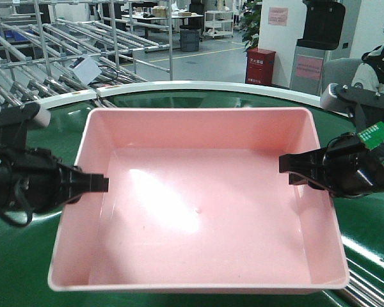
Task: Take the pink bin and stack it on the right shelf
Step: 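Close both grippers on the bin walls and lift the bin, then hold the pink bin with both grippers while the base drives away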
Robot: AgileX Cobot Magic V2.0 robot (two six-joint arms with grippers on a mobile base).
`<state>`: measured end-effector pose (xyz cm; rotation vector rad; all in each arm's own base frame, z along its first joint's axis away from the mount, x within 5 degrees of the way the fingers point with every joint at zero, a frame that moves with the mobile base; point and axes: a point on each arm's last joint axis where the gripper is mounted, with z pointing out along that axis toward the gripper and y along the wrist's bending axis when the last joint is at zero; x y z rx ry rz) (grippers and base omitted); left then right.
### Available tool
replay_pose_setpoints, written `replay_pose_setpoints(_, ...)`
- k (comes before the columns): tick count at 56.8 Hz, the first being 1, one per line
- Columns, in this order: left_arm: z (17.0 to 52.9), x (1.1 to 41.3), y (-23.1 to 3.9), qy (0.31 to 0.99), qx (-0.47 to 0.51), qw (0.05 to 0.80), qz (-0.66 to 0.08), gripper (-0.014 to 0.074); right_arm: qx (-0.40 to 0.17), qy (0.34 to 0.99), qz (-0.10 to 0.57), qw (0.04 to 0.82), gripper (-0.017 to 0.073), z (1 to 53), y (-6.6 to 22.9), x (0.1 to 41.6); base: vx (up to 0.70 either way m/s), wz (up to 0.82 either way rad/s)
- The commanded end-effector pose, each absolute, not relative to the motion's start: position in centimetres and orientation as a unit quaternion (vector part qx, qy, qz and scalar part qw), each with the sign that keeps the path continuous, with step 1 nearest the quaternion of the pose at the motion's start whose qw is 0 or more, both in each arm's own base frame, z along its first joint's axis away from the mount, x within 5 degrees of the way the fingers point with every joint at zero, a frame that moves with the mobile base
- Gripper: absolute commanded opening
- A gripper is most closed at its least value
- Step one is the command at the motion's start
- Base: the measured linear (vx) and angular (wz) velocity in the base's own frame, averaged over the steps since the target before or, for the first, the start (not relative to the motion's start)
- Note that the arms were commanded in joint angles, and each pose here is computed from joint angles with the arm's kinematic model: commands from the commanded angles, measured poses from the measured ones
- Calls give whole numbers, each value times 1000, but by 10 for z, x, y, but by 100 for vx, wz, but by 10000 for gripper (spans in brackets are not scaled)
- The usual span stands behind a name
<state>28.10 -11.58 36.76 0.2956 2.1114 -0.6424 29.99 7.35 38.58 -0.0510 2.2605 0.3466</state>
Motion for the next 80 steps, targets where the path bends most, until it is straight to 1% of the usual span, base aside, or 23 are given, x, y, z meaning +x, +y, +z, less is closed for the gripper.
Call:
replay_pose_setpoints(1, 399, 259, -119, 812, 100, 483, -312, -5, -9, 860, 184, 477, -9, 416, 78, 293, 0, 0)
replay_pose_setpoints(80, 400, 258, -119, 811, 103, 486, -309, -1, -9, 861, 184, 474, -8, 415, 78, 293, -1, 1)
